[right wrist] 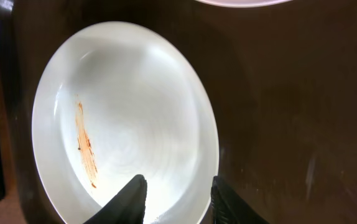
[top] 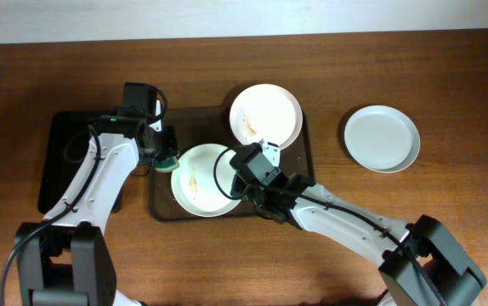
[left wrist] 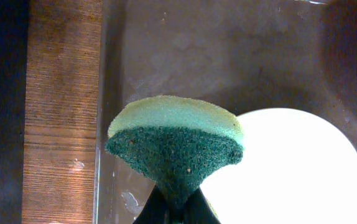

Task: Clean dirty plates on tray and stack at the side
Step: 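Grasp the lower white plate rim with the right gripper, then scrub the held plate with the sponge in the left gripper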

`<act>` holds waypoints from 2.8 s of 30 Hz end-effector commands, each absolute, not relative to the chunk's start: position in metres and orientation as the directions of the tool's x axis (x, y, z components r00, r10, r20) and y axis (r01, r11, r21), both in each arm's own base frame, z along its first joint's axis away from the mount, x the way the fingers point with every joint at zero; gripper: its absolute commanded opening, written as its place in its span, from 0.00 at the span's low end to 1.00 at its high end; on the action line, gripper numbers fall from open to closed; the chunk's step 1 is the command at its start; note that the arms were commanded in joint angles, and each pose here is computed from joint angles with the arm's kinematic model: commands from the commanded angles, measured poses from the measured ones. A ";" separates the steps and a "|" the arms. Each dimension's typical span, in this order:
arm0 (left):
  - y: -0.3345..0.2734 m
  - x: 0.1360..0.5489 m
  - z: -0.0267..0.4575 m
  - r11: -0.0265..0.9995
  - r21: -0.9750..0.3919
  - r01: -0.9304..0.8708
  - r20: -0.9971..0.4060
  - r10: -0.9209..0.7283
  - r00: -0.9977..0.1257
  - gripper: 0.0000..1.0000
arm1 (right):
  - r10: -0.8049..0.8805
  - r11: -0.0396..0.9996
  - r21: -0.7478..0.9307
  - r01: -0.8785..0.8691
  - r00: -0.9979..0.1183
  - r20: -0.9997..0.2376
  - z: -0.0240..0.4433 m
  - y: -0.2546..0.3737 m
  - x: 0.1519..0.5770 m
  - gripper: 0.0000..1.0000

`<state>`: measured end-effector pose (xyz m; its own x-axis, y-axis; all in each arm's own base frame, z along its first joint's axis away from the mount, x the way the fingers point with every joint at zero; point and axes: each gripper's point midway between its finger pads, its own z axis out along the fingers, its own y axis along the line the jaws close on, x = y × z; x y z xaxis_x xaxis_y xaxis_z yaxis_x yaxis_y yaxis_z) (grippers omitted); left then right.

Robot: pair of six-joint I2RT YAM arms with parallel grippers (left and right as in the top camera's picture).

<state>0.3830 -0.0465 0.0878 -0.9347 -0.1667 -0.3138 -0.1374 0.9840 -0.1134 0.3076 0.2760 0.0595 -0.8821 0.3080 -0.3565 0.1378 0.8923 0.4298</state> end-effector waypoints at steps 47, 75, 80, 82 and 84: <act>-0.083 0.390 -0.001 0.987 -0.119 0.103 -0.442 0.040 -0.896 0.00 | -0.038 0.916 0.398 -0.044 -0.999 -0.024 0.009 0.289 0.349 0.04; -0.141 0.389 0.015 0.938 -0.125 0.323 -0.477 0.229 -0.849 0.01 | -0.040 0.916 0.399 -0.050 -0.999 -0.033 0.009 0.289 0.351 0.04; -0.154 0.329 0.008 0.864 -0.266 0.427 -0.269 0.359 -0.894 0.01 | -0.040 0.916 0.399 -0.051 -0.999 -0.034 0.009 0.289 0.351 0.04; -0.153 0.318 0.011 0.875 -0.296 0.383 -0.205 0.334 -0.920 0.01 | -0.040 0.916 0.399 -0.050 -0.999 -0.033 0.009 0.289 0.351 0.04; -0.122 0.320 0.007 0.967 -0.241 0.088 -0.101 0.065 -0.993 0.01 | -0.041 0.916 0.399 -0.050 -0.999 -0.033 0.009 0.289 0.351 0.04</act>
<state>0.3192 -0.1399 0.0097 -0.9417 0.2832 -0.1819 0.3230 0.9123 -0.2517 0.3483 0.2860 0.0104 -0.9989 -0.0385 -0.0261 -0.0457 0.9161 0.3983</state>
